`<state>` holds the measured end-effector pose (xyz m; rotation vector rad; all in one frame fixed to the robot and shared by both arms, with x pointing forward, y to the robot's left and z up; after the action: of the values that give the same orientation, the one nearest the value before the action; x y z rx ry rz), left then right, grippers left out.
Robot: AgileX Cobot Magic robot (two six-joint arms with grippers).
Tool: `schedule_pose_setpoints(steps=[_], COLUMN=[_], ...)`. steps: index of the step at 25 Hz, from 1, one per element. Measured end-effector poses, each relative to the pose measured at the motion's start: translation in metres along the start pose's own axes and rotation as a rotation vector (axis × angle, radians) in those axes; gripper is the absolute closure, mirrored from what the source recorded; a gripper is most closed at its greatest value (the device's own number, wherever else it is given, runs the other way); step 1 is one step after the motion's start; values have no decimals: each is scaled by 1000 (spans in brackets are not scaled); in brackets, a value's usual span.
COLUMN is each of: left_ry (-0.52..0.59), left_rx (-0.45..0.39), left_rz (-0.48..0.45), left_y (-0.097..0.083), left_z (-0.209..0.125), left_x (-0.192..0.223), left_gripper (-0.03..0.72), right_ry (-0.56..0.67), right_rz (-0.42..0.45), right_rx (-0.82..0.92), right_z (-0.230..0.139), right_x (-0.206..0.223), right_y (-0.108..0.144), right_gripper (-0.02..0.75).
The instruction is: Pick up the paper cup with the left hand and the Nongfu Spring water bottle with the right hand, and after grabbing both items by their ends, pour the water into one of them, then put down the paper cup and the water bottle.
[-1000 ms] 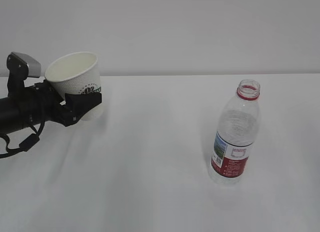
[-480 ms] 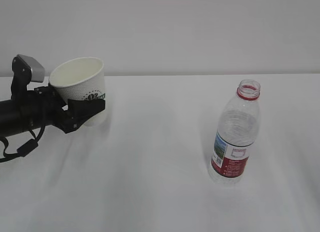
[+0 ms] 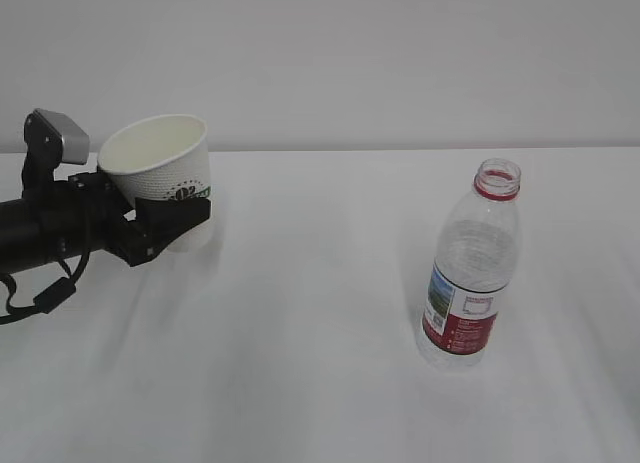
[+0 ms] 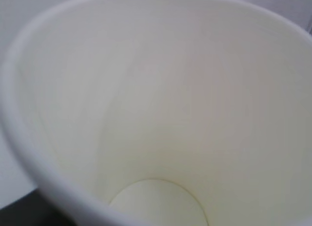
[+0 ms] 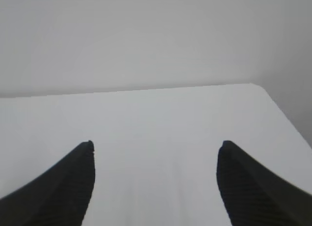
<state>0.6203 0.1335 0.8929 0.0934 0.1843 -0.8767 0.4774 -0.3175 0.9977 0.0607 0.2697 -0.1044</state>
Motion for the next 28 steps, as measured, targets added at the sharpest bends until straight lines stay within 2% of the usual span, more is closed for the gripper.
schedule_pose_setpoints(steps=[5,8,14,21,28], left_ry=[0,0,0,-2,-2], left_rx=[0,0,0,0,0], left_rz=[0,0,0,-1,-1], left_y=[0,0,0,0,0], left_z=[0,0,0,0,0], left_x=[0,0,0,0,0], left_gripper=[158,158,158,158,158], right_ry=[0,-7,-14,115,126], right_rz=[-3,-9,-4,3,1], right_rx=[134,157,54,-39,-65], right_z=[0,1,3,-25,-28], right_x=[0,0,1,20,22], right_y=[-1,-2,-1,2,1], right_gripper=[150,150,150,150,151])
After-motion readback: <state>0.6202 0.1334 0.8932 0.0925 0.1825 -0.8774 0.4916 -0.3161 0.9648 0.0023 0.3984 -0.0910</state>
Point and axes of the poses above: a point on each arm's last joint axis where the gripper is mounted, x pointing out along that axis toward the gripper, y along the wrist's bending axis when the last joint is at zero, z = x × y, the point moved 10 cm from there along x, pointing out along that axis toward the gripper, and after that the axes turned 6 degrees about x, right-handed, at the moved point
